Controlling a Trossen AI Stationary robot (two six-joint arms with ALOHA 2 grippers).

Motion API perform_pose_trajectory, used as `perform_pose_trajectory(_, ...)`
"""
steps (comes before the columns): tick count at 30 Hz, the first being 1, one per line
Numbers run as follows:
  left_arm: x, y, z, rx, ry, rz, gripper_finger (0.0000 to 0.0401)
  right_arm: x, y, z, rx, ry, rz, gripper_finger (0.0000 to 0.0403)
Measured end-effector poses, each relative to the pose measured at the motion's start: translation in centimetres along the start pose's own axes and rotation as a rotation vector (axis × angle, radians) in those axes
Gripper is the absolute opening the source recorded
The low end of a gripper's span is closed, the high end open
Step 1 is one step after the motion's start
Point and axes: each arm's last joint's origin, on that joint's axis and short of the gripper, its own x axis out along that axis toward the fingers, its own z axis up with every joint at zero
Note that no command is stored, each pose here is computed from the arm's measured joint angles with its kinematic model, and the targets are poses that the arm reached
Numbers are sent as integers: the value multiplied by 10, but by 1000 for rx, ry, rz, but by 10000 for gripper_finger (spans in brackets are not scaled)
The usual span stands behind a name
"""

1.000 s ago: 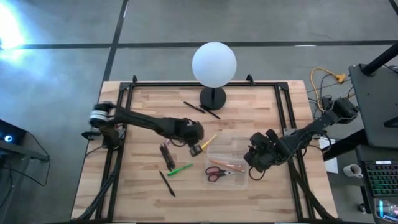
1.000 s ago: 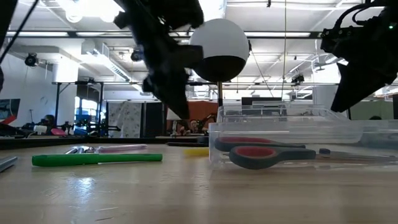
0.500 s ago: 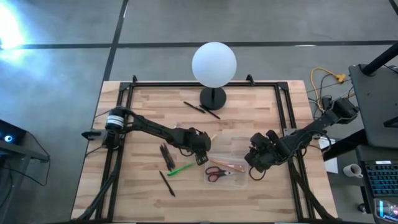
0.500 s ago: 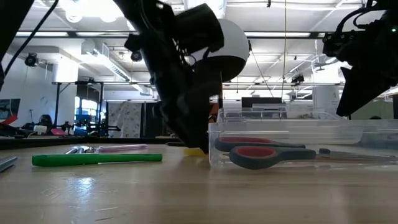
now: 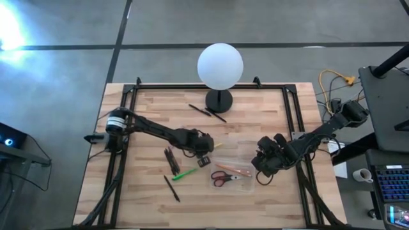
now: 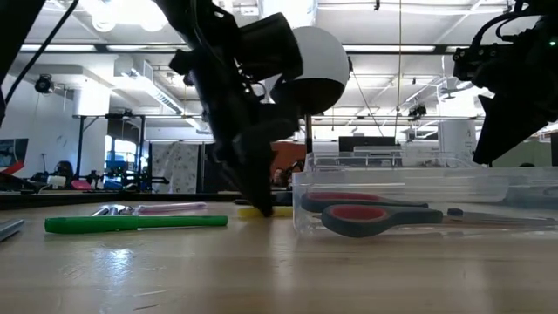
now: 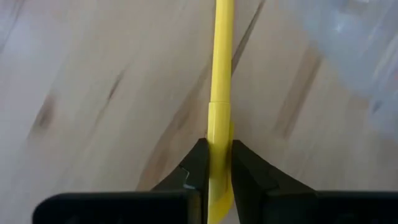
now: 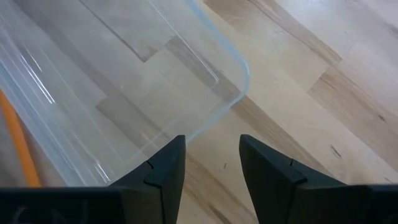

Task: Pick & place school supplies into a supply box
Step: Put the yellow pen into the transparent supply box

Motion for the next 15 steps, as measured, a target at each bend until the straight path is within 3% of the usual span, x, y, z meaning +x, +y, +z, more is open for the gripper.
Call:
perform_pose_trajectory(7, -33, 15, -15, -181, 33, 58, 25, 0, -1, 1, -2, -23, -10, 142)
perform_pose_trajectory(13, -72, 30, -31, -339, -8, 149, 25, 0, -2, 1, -5, -51, -29, 139)
perform_pose_trajectory(15, -95, 31, -31, -374, -90, 151, 25, 0, -3, 1, 7, -65, -44, 141)
